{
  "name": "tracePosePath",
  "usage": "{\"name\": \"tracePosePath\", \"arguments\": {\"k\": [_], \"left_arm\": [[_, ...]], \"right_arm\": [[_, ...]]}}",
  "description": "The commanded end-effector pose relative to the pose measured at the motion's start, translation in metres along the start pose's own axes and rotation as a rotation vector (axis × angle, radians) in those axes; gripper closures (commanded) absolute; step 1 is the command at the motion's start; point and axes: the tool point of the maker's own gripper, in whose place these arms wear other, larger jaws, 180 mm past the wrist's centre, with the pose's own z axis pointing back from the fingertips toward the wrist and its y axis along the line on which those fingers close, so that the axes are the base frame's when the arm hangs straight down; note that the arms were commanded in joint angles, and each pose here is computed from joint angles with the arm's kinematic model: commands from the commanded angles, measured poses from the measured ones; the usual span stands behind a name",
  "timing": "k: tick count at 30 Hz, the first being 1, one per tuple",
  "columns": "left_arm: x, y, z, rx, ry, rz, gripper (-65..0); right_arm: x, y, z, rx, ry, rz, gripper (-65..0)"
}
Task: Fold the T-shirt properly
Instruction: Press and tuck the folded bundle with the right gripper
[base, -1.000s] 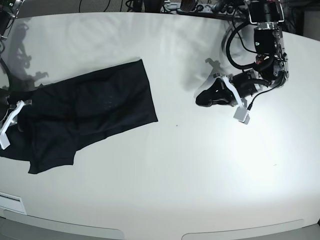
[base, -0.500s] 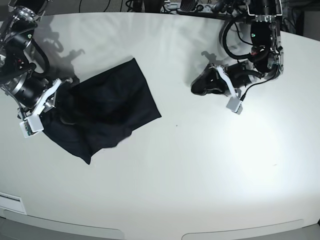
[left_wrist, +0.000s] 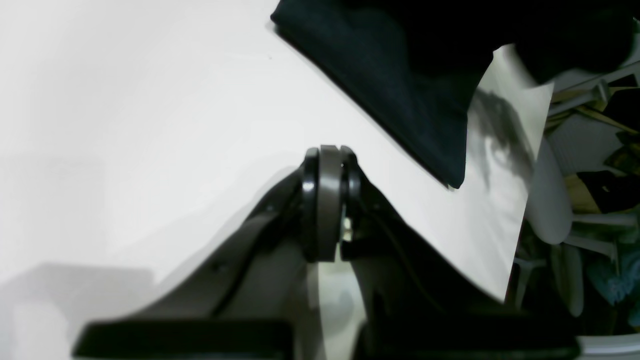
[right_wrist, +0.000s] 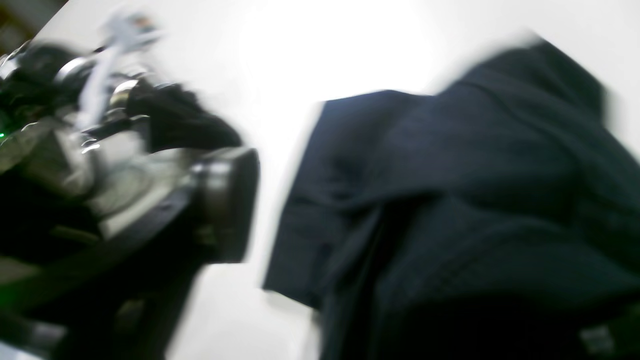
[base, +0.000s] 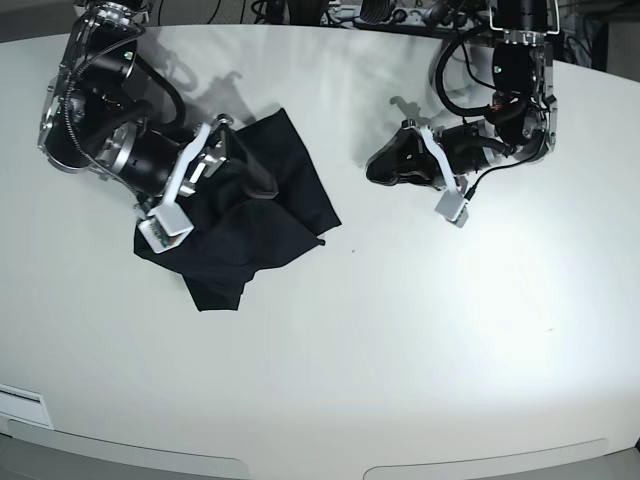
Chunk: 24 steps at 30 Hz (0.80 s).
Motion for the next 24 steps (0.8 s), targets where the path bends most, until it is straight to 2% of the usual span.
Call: {"name": "tracePosePath", "arguments": {"k": [1, 5, 10, 14, 18, 20, 24], "left_arm": [[0.006, -0.001, 0.002, -0.005, -0.012, -0.012, 0.0], [0.006, 0.000, 0.004, 0.000, -0.008, -0.016, 0.0], [0.006, 0.002, 0.006, 0.005, -0.004, -0.019, 0.0], [0.006, 0.002, 0.006, 0.006, -0.003, -0.019, 0.0], [0.006, 0.002, 0.006, 0.003, -0.006, -0.019, 0.0], [0.006, 0.002, 0.006, 0.004, -0.004, -0.019, 0.0], [0.004, 0.003, 0.006, 0.010, 0.006, -0.025, 0.0]], "right_arm": [[0.012, 0.011, -0.002, 0.050, -0.032, 0.056, -48.0], [0.001, 0.037, -0.017, 0.160, 0.063, 0.128, -48.0], [-0.002, 0.065, -0.031, 0.256, 0.088, 0.173, -48.0], [-0.014, 0.064, -0.042, 0.219, 0.174, 0.256, -47.8], [-0.006, 0.056, -0.040, 0.186, 0.150, 0.285, -47.6], [0.004, 0.053, -0.034, 0.154, 0.129, 0.315, -41.2], [0.026, 0.053, -0.004, 0.086, 0.075, 0.384, -18.4]]}}
